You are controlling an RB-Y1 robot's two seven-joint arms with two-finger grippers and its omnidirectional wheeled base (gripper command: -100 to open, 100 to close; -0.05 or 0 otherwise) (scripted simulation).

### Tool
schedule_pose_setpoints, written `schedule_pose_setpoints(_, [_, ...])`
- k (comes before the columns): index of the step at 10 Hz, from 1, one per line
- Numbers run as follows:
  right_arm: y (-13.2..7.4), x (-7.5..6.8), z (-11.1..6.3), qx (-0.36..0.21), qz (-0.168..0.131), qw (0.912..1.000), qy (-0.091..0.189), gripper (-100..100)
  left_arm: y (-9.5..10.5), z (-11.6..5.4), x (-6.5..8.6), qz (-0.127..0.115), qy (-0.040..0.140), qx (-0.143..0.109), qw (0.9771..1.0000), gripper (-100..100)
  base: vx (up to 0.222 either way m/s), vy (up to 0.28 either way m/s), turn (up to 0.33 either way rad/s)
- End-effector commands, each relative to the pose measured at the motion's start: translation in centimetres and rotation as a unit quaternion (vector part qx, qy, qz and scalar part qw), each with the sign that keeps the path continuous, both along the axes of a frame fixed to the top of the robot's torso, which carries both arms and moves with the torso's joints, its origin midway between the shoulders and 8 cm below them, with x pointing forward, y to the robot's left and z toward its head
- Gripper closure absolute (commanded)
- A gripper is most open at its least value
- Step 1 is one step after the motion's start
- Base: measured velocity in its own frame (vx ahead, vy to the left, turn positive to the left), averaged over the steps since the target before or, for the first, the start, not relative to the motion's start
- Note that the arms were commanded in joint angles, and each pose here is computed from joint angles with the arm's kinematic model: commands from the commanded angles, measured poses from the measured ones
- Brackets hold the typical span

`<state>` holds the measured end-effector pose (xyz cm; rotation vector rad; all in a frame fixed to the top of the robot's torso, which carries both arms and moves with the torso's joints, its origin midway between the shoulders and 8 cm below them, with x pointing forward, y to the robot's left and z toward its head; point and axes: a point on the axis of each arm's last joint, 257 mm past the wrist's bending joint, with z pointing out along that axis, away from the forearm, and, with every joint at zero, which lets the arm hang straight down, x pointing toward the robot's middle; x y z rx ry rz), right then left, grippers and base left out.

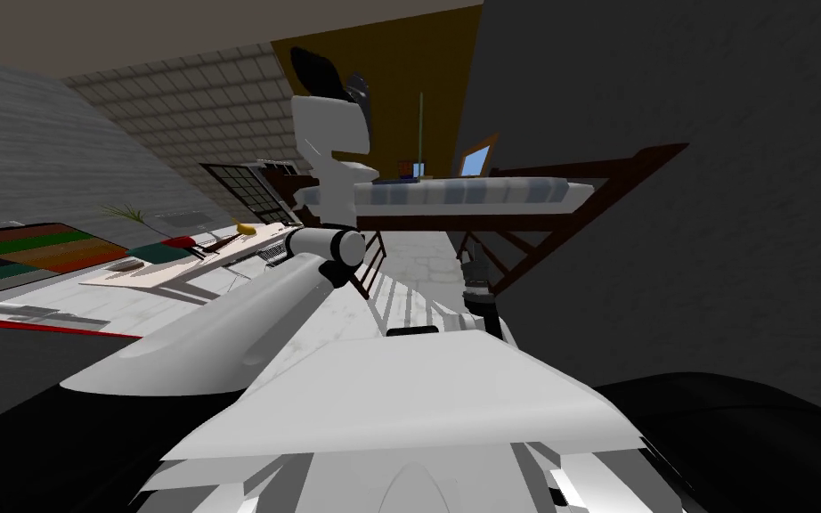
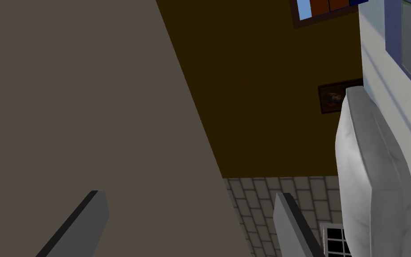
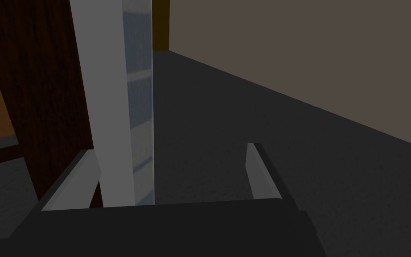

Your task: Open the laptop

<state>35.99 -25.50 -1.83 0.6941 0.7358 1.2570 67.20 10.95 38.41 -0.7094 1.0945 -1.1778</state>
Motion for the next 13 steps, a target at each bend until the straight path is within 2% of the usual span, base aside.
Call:
schedule_pose_setpoints(1, [0.0, 0.0, 0.0, 0.0, 0.0, 1.0, 0.0, 0, -1.7, 0.5, 0.0, -0.007, 0.024, 0.013, 0.9996, -100, 0.049, -0.043, 0.049])
schedule_pose_setpoints(2, [0.0, 0.0, 0.0, 0.0, 0.0, 1.0, 0.0, 0, -2.4, 1.8, -0.6, -0.011, 0.017, 0.015, 0.9997, -100, 0.061, -0.06, 0.05])
schedule_pose_setpoints(3, [0.0, 0.0, 0.0, 0.0, 0.0, 1.0, 0.0, 0, -3.3, 1.2, -0.3, -0.012, 0.041, 0.026, 0.9987, -100, 0.093, -0.077, 0.082])
schedule_pose_setpoints(4, [0.0, 0.0, 0.0, 0.0, 0.0, 1.0, 0.0, 0, -4.1, 2.5, -1.0, -0.017, 0.036, 0.028, 0.9988, -100, 0.068, -0.067, 0.032])
schedule_pose_setpoints(5, [0.0, 0.0, 0.0, 0.0, 0.0, 1.0, 0.0, 0, -4.7, 2.0, -1.0, -0.017, 0.057, 0.038, 0.9975, -100, 0.081, -0.082, 0.05])
schedule_pose_setpoints(6, [0.0, 0.0, 0.0, 0.0, 0.0, 1.0, 0.0, 0, -5.5, 2.8, -1.4, -0.021, 0.055, 0.042, 0.9974, -100, 0.074, -0.059, 0.032])
schedule_pose_setpoints(7, [0.0, 0.0, 0.0, 0.0, 0.0, 1.0, 0.0, 0, -6.2, 2.5, -1.5, -0.021, 0.075, 0.053, 0.9956, -100, 0.091, -0.048, 0.043])
schedule_pose_setpoints(8, [0.0, 0.0, 0.0, 0.0, 0.0, 1.0, 0.0, 0, -7.0, 3.5, -2.2, -0.025, 0.071, 0.056, 0.9956, -100, 0.082, -0.056, 0.028])
schedule_pose_setpoints(9, [0.0, 0.0, 0.0, 0.0, 0.0, 1.0, 0.0, 0, -7.6, 2.8, -2.2, -0.025, 0.092, 0.067, 0.9932, -100, 0.088, -0.059, 0.052])
schedule_pose_setpoints(10, [0.0, 0.0, 0.0, 0.0, 0.0, 1.0, 0.0, 0, -8.2, 3.5, -2.7, -0.027, 0.089, 0.07, 0.9931, -100, 0.073, -0.052, 0.024])
schedule_pose_setpoints(11, [0.0, 0.0, 0.0, 0.0, 0.0, 1.0, 0.0, 0, -8.9, 3.3, -3.0, -0.028, 0.106, 0.082, 0.9905, -100, 0.092, -0.063, 0.033])
schedule_pose_setpoints(12, [0.0, 0.0, 0.0, 0.0, 0.0, 1.0, 0.0, 0, -9.5, 4.2, -3.6, -0.03, 0.101, 0.084, 0.9908, -100, 0.081, -0.047, 0.026])
schedule_pose_setpoints(13, [0.0, 0.0, 0.0, 0.0, 0.0, 1.0, 0.0, 0, -10.3, 4.0, -4.1, -0.031, 0.116, 0.097, 0.9879, -100, 0.084, -0.068, 0.027])
